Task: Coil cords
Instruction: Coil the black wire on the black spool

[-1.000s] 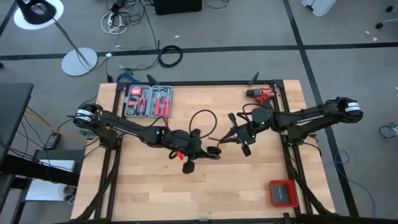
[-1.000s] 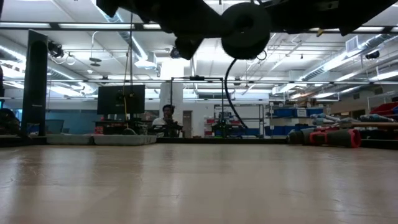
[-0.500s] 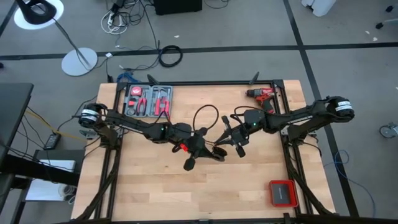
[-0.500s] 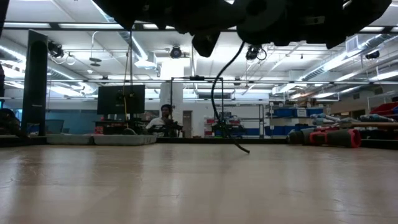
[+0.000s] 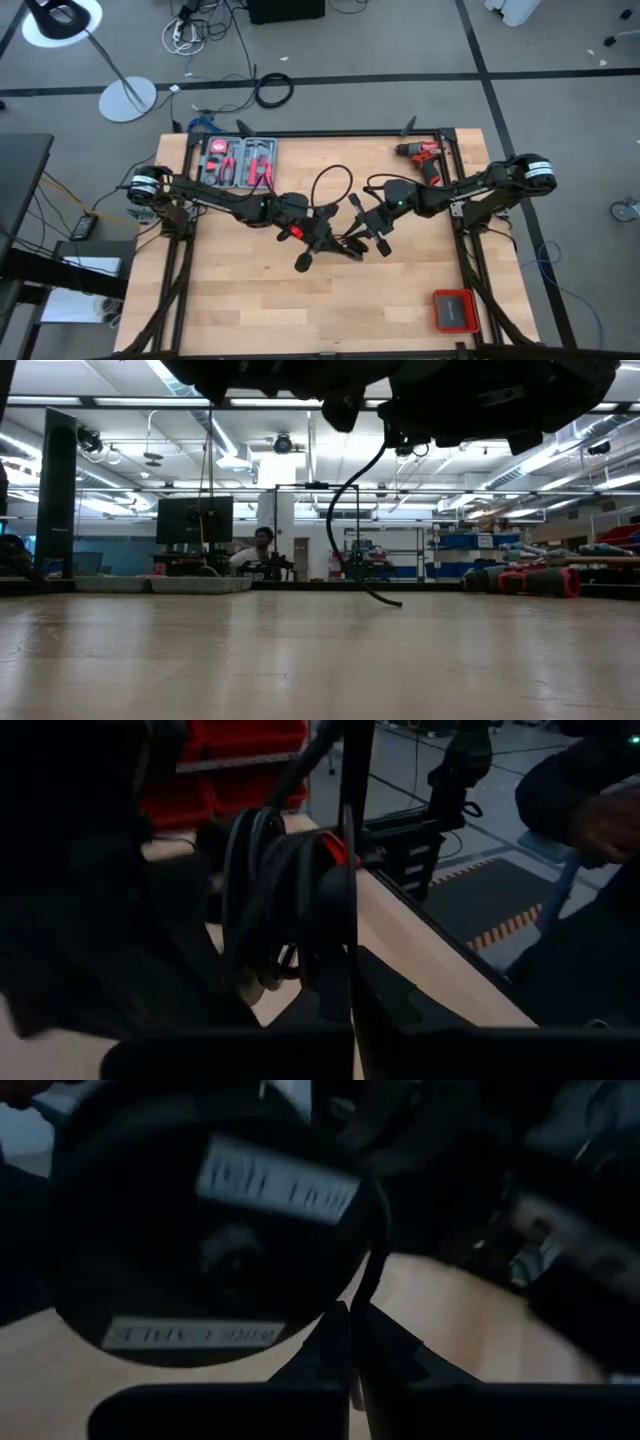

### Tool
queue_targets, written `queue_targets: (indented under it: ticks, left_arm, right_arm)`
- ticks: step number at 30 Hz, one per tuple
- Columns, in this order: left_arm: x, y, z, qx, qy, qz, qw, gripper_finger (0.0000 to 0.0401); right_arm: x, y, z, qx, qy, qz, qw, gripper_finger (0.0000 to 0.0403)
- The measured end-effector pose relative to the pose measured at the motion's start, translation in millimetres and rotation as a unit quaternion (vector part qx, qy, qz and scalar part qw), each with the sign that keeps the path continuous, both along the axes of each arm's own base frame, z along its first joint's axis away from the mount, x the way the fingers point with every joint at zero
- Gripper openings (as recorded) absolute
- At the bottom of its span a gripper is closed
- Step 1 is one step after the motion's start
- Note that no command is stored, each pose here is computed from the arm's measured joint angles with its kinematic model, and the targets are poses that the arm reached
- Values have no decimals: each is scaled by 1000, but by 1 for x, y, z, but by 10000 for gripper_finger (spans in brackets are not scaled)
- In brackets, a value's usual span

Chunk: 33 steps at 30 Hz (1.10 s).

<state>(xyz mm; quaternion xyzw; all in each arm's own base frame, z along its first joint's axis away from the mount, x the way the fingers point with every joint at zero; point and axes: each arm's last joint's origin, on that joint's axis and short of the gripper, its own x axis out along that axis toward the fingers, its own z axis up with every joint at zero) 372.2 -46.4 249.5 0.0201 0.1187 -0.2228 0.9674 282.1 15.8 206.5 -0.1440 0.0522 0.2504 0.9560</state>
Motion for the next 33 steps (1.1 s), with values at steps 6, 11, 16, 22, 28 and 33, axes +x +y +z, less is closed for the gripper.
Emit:
queue_targets:
  ticks: [6, 11, 16, 22, 28, 33]
  left_arm:
    - [3, 0, 11, 24, -32, 4, 999, 0]
    - [5, 1, 13, 37, -22, 23, 999, 0]
    - [5, -1, 13, 62, -17, 32, 997, 0]
    - [3, -5, 15, 75, -24, 38, 996, 0]
    - [1, -10, 18, 94, -31, 42, 994, 0]
    - [2, -10, 19, 104, -41, 54, 992, 0]
  right_arm:
    - [-1, 2, -1, 45, 28, 12, 999, 13]
    - [-1, 1, -3, 97, 66, -4, 993, 25]
    - [-1, 3, -5, 127, 91, -13, 988, 42]
    - [-9, 2, -12, 151, 79, -13, 985, 44]
    - [-22, -1, -22, 188, 60, -27, 980, 40]
    - [-23, 4, -24, 194, 67, -29, 978, 40]
